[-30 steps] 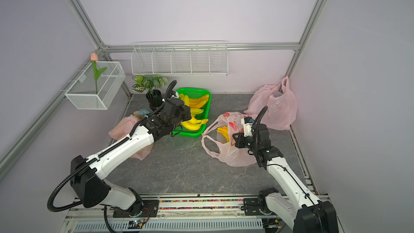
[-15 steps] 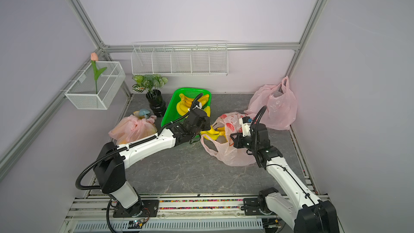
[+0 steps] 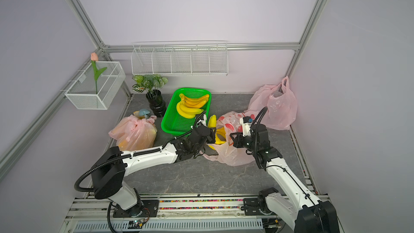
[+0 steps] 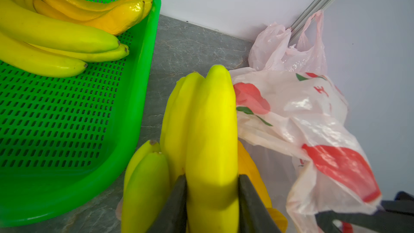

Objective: Place the banana into a plastic bag & tie a knot
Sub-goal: Place the banana into the plastic bag.

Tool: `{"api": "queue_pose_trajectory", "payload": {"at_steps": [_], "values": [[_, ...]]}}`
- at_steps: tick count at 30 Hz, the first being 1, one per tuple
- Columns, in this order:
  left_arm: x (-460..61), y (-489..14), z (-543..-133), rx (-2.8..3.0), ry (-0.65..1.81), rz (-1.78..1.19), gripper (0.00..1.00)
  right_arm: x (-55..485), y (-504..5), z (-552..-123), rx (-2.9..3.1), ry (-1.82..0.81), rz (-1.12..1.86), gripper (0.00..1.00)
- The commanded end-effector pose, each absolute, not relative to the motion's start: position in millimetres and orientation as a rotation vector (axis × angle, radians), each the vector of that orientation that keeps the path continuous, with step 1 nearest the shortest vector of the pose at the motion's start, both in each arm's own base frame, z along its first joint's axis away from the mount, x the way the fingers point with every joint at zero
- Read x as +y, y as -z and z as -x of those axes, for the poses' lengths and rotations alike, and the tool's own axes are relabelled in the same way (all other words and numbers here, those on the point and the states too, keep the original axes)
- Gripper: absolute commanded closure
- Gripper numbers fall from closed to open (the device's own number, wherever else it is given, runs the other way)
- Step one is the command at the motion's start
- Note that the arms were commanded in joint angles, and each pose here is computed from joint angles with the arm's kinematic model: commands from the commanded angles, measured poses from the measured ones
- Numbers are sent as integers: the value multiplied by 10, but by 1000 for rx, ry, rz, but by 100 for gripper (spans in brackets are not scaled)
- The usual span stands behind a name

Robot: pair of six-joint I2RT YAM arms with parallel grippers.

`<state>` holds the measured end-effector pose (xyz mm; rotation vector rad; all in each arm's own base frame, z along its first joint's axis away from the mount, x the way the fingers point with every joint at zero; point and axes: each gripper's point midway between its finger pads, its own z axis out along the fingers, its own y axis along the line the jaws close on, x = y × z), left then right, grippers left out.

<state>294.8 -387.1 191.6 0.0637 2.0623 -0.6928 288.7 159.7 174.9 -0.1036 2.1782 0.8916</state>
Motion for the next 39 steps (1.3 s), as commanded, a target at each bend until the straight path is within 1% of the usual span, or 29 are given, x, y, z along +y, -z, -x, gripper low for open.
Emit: {"api": "queue_pose_trajectory", "payload": {"at_steps": [1,5,12,19,22,26,29,33,35,39], "values": [[-3927,-2251,-2943,1948,802,22,83,1603,-1799,-2898,2140,-920,61,93],[-3901,-2190,-2892,1951,820,39,84,1591,-1789,-2909,2130,-928,24,93],[-3943,-1929,-2783,2021,864,11,84,1599,-1815,-2960,2107,-955,-19,93],[-4012,-1889,-2584,2029,909,-75,85,1644,-1865,-3030,2089,-980,-32,94],[-4069,-1866,-2514,2038,933,-111,87,1677,-1867,-3044,2093,-983,-21,93],[-4149,-1875,-2406,2038,900,-190,87,1724,-1848,-3039,2101,-987,0,93],[-4089,-1798,-2537,2072,834,-104,87,1803,-1858,-2996,2102,-991,58,94],[-4082,-1816,-2740,2043,862,-73,87,1917,-1874,-2904,2103,-1012,141,93],[-4092,-1833,-2848,2025,933,-52,87,1942,-1868,-2867,2102,-1025,169,93],[-4094,-2009,-2999,1912,954,-78,87,1997,-1816,-2791,2134,-1050,240,93]]}}
